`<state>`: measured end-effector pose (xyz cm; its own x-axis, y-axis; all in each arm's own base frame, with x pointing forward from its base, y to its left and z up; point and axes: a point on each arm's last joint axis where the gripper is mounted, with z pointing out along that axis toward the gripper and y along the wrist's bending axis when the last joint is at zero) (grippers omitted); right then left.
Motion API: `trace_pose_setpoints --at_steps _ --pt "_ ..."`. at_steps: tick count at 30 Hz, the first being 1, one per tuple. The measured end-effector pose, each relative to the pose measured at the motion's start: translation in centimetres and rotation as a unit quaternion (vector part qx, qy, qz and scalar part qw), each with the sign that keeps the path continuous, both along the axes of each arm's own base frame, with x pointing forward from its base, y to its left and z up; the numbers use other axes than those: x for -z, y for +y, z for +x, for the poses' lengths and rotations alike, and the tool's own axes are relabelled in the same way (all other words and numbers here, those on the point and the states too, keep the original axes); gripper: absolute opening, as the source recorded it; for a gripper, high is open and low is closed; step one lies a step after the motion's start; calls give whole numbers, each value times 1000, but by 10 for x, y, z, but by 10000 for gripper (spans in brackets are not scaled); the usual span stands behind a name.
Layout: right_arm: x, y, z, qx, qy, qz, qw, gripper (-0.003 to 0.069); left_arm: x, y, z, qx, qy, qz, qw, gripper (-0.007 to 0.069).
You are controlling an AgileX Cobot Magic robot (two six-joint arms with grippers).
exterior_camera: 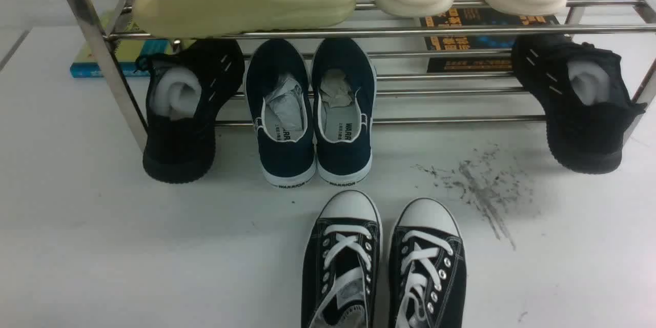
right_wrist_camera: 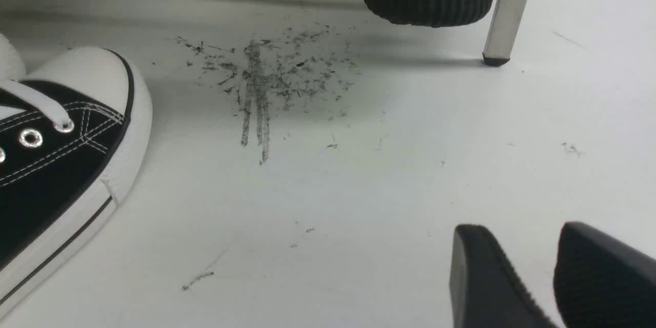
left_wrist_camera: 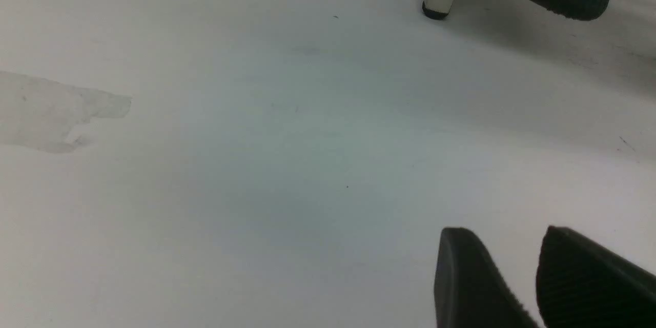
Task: Take the shoes off the shelf with your hand on the white table.
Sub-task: 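Grasp the leftmost shoe on the bottom shelf of the shoe rack with the left gripper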
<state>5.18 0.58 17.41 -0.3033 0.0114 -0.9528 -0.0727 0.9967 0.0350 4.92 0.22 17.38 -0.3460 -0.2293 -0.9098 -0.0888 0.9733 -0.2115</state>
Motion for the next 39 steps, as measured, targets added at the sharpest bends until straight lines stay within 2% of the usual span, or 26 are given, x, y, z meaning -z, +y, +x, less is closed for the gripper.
trace_pose_setpoints --at_steps 31,35,36,38,39 --pt "0 0 0 0 0 0 1000 237 0 1 0 -1 -1 7 1000 239" --pt "0 0 0 0 0 0 1000 237 0 -3 0 -8 -2 -65 998 239" --pt "0 0 0 0 0 0 1000 237 0 -6 0 -16 1 -141 990 239" --pt "0 0 0 0 0 0 1000 237 -1 -12 0 -27 9 -249 968 239" --pt "0 0 0 0 0 0 1000 237 -1 -12 0 -28 10 -259 965 239"
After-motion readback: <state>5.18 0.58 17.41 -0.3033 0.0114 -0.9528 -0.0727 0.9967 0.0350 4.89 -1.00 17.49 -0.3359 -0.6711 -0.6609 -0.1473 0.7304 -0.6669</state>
